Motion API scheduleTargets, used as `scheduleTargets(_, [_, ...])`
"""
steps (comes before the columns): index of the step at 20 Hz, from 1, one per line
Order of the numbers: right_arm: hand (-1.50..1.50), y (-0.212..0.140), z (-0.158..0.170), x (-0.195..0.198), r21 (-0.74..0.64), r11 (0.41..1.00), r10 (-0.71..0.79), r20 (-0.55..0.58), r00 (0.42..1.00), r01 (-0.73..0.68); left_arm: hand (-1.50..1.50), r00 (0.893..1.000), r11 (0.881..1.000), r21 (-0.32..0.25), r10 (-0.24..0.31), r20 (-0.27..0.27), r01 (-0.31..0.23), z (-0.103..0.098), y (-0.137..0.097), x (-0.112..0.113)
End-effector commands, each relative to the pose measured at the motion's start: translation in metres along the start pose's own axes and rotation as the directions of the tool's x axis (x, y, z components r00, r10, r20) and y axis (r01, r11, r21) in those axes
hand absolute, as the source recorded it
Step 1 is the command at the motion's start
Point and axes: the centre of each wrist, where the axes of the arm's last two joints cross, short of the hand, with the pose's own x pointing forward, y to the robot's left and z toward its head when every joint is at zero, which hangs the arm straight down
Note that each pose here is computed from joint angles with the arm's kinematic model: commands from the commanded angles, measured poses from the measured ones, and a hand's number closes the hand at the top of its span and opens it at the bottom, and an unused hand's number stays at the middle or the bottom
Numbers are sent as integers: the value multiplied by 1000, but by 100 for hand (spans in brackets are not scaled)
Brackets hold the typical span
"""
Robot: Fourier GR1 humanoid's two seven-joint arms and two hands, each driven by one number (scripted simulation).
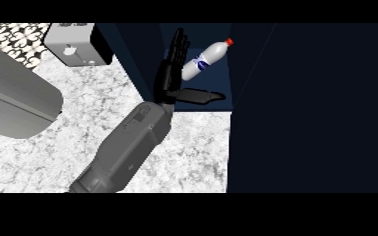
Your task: Pick up the bottled water, place it into the cabinet and close the cabinet
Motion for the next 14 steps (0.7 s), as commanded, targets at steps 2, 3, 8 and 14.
scheduleTargets(2, [-150,3,-9,21,-12,999,53,35,998,-52,-150,993,991,-81,113,26,-110,25,-19,15])
scheduleTargets(3, [-150,0,-9,27,11,999,37,46,998,-37,-150,994,990,-93,112,14,-110,41,-11,6])
scheduleTargets(8, [-150,2,-1,30,51,994,93,20,995,-94,-150,988,982,-124,150,25,-146,69,-19,21])
scheduleTargets(14, [150,6,-7,30,240,961,144,-7,990,-138,150,987,979,-125,157,-20,-159,114,25,31])
